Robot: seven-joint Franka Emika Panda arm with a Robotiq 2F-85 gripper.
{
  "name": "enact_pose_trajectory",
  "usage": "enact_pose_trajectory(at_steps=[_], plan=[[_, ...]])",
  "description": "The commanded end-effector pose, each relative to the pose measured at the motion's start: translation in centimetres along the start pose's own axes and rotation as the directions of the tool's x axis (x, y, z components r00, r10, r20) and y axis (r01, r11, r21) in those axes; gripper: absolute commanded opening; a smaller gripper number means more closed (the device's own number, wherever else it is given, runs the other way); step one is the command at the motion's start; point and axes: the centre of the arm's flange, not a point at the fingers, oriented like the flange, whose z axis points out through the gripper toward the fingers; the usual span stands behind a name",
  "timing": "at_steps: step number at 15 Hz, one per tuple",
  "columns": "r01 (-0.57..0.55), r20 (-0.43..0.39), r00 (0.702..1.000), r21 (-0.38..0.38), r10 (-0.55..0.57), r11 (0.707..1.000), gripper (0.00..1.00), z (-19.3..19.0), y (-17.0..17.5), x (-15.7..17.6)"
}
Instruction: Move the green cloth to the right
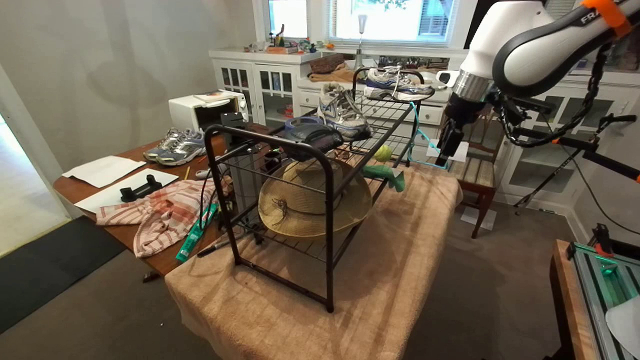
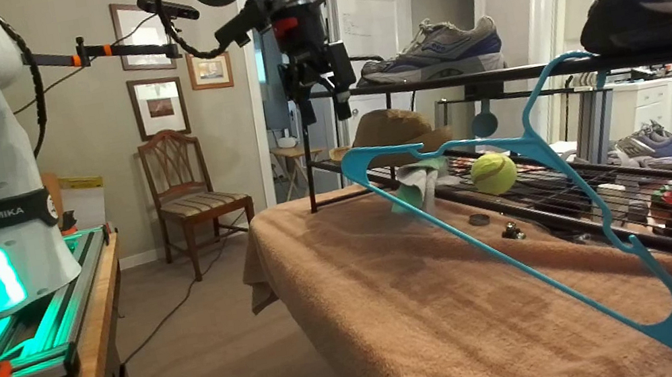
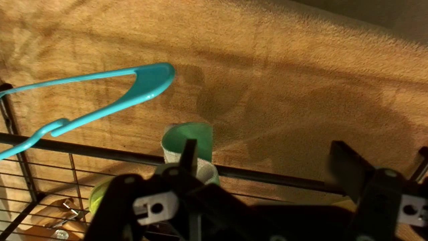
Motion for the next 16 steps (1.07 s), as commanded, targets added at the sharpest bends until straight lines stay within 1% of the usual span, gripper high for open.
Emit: enact_pose_trajectory(at_steps=[1,6,11,16], plan=[[-0.044,-0.026,0.999,-0.009,0.044,0.999,1.00,4.3,1.3,2.5],[-0.082,-0.092,0.992,0.002,0.082,0.997,1.00,7.3,1.5,4.0],[-0.085,-0.151,0.985,0.007,0.085,0.996,1.00,8.9,1.4,6.0],[-0.112,-0.173,0.978,0.010,0.112,0.994,1.00,10.4,2.3,7.4]])
